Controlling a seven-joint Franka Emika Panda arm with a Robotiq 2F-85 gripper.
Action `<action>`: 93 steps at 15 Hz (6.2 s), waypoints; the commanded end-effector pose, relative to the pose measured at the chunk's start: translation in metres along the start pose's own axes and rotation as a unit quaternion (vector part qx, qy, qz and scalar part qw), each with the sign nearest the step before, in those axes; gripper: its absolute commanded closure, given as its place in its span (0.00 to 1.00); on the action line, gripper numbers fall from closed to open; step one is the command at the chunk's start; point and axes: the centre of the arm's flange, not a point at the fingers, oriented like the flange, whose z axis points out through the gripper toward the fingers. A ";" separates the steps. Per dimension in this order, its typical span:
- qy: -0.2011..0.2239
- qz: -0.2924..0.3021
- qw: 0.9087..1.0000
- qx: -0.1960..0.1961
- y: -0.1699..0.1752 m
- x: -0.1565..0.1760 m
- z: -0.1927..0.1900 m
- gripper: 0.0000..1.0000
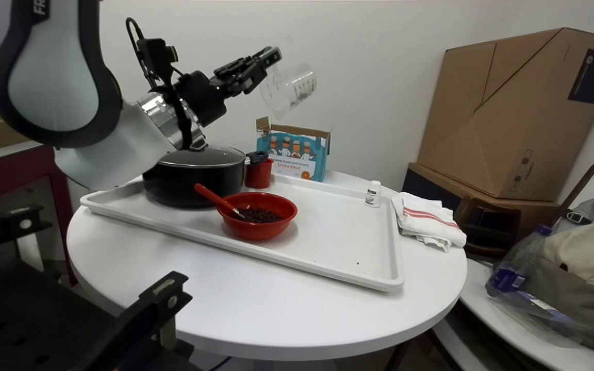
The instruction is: Move the object from the measuring cup to the red bowl
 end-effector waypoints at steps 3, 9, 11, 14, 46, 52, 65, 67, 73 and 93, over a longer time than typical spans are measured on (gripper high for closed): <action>-0.056 0.014 0.997 -0.042 -0.008 0.001 0.006 0.87; -0.075 0.020 0.995 -0.060 -0.010 -0.001 0.004 0.87; -0.077 0.019 0.995 -0.062 -0.012 -0.001 0.002 0.87; -0.074 0.014 0.996 -0.046 -0.014 0.000 -0.001 0.87; 0.279 0.035 0.739 0.612 0.002 -0.018 0.271 0.88; 0.314 0.049 0.611 0.725 -0.020 -0.012 0.288 0.88; 0.322 0.166 0.292 0.885 -0.098 0.026 0.344 0.88; 0.318 0.192 0.240 0.897 -0.107 0.049 0.341 0.88; 0.312 0.299 0.103 0.896 -0.111 0.121 0.312 0.88; 0.295 0.418 -0.017 0.859 -0.119 0.136 0.238 0.91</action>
